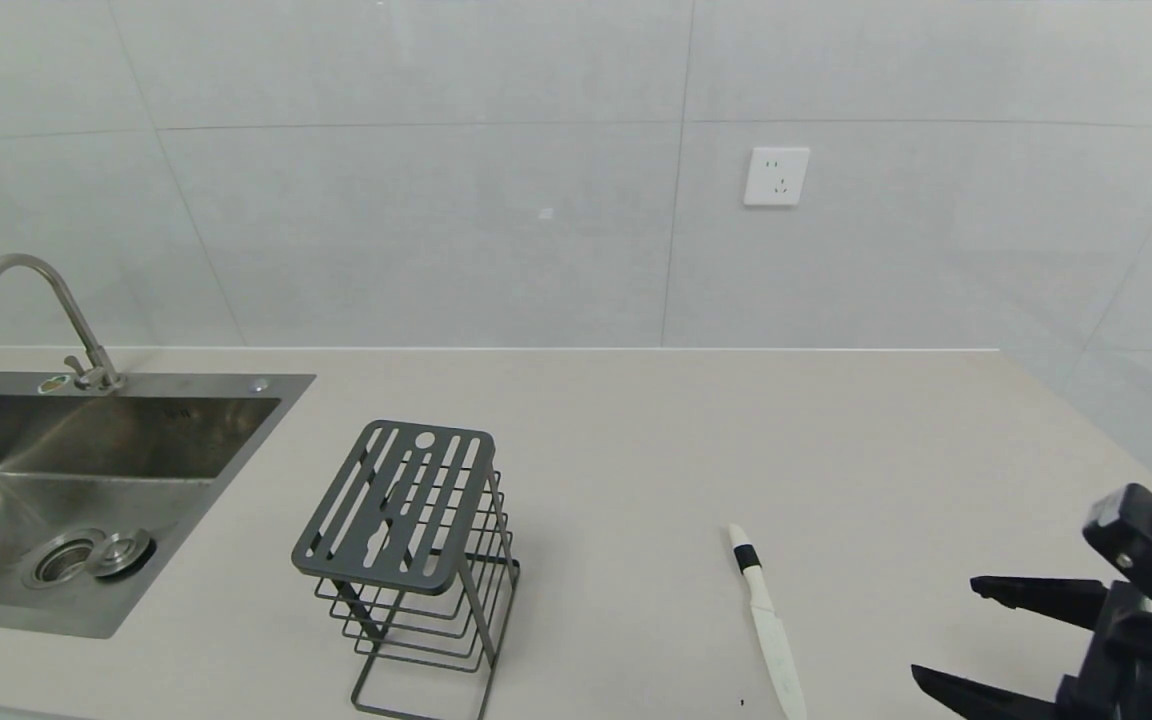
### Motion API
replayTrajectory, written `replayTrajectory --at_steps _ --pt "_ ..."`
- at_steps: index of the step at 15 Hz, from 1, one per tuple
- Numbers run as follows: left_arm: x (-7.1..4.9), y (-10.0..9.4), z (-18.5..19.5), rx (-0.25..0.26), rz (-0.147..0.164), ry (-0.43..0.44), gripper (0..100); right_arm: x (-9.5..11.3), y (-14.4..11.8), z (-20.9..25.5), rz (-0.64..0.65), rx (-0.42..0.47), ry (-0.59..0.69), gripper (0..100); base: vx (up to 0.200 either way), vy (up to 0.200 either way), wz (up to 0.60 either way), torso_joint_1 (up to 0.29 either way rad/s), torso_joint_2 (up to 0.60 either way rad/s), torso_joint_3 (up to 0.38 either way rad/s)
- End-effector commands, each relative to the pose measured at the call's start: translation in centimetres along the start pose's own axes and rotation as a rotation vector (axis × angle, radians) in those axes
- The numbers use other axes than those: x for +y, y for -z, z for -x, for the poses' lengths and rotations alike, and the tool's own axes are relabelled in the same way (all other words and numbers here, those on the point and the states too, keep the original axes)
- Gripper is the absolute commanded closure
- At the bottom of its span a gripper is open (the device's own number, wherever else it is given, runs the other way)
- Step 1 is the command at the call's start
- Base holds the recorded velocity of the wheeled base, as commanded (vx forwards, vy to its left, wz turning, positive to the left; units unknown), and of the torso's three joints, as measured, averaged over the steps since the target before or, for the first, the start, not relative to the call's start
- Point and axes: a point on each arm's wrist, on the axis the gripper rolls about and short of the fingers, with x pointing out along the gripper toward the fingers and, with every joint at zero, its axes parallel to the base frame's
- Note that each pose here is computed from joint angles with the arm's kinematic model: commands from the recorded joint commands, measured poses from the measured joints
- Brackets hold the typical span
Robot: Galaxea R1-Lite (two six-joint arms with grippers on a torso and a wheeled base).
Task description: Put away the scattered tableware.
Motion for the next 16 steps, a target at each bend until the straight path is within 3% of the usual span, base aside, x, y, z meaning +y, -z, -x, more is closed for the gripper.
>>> replayTrajectory --at_steps 1,6,9,11,16 --pt "0.0 0.0 0.0 -0.001 -0.001 -0.002 0 0.1 -1.4 -2.5 0.009 0.058 -0.038 0 0.0 0.0 0.0 0.0 0.0 0.0" --pt "0.0 0.0 0.0 0.0 -0.003 -0.008 0 0.4 -4.0 -5.8 -0.131 0.092 -0.04 0 0.0 0.0 0.0 0.0 0.0 0.0" --pt "0.0 0.0 0.0 0.0 -0.003 -0.008 0 2.2 -4.9 -9.6 -0.218 0.161 -0.032 0 0.0 0.0 0.0 0.0 0.0 0.0" --pt "0.0 0.0 0.0 0.001 -0.003 -0.008 0 2.6 -5.3 -11.7 -0.267 0.17 0.091 0 0.0 0.0 0.0 0.0 0.0 0.0" --pt "0.0 0.0 0.0 0.0 -0.003 -0.008 0 2.4 -3.5 -11.8 -0.302 0.237 0.184 0 0.0 0.0 0.0 0.0 0.0 0.0"
